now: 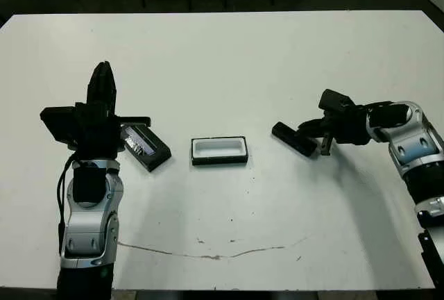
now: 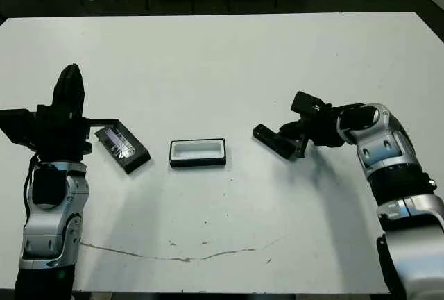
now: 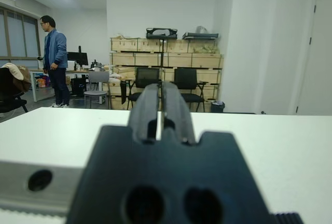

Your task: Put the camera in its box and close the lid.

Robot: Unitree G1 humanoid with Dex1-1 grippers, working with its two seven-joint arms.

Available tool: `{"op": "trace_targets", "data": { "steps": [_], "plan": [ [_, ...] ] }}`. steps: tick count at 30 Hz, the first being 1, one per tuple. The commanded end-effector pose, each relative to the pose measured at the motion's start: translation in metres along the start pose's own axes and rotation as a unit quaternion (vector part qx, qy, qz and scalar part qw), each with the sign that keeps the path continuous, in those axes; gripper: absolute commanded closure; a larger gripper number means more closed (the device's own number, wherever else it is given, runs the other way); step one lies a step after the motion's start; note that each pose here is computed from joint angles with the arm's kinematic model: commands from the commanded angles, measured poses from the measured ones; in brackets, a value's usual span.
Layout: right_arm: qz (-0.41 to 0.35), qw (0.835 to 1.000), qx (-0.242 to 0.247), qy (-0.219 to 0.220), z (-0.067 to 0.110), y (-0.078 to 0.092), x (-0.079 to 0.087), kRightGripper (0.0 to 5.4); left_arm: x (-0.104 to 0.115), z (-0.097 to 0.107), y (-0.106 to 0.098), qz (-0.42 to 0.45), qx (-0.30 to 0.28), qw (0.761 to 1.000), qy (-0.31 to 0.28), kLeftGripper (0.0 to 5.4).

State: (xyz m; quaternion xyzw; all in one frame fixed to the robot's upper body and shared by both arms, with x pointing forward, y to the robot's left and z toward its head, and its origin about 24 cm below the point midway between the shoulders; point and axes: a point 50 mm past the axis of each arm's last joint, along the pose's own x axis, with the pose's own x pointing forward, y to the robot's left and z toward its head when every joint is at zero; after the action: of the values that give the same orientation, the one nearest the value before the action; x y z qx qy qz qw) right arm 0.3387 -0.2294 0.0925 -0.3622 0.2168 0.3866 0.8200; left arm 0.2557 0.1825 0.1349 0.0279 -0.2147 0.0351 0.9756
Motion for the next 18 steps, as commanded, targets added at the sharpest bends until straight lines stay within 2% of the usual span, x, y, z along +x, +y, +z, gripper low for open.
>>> {"op": "trace_targets", "data": {
  "steps": [1, 4, 8, 12, 18],
  "plan": [
    [-0.055, 0.998, 0.024, -0.005, -0.008, 0.0, -0.004, 5.4, -0.003, -0.004, 0.003, 0.005, 0.005, 1.0, 0.015, 5.39],
    [-0.109, 0.992, 0.057, -0.024, -0.007, -0.005, -0.012, 5.4, -0.003, -0.005, 0.004, 0.005, 0.004, 1.0, 0.016, 5.39],
    [-0.141, 0.986, 0.071, -0.059, 0.001, -0.008, -0.028, 5.4, -0.003, -0.005, 0.004, 0.005, 0.003, 1.0, 0.016, 5.39],
    [-0.145, 0.979, 0.094, -0.113, 0.009, -0.008, -0.042, 5.4, -0.003, -0.005, 0.004, 0.004, 0.0, 1.0, 0.016, 5.39],
    [-0.101, 0.975, 0.119, -0.155, 0.023, -0.003, -0.06, 5.4, -0.003, -0.005, 0.004, 0.002, 0.002, 1.0, 0.016, 5.39]
  ]
}}
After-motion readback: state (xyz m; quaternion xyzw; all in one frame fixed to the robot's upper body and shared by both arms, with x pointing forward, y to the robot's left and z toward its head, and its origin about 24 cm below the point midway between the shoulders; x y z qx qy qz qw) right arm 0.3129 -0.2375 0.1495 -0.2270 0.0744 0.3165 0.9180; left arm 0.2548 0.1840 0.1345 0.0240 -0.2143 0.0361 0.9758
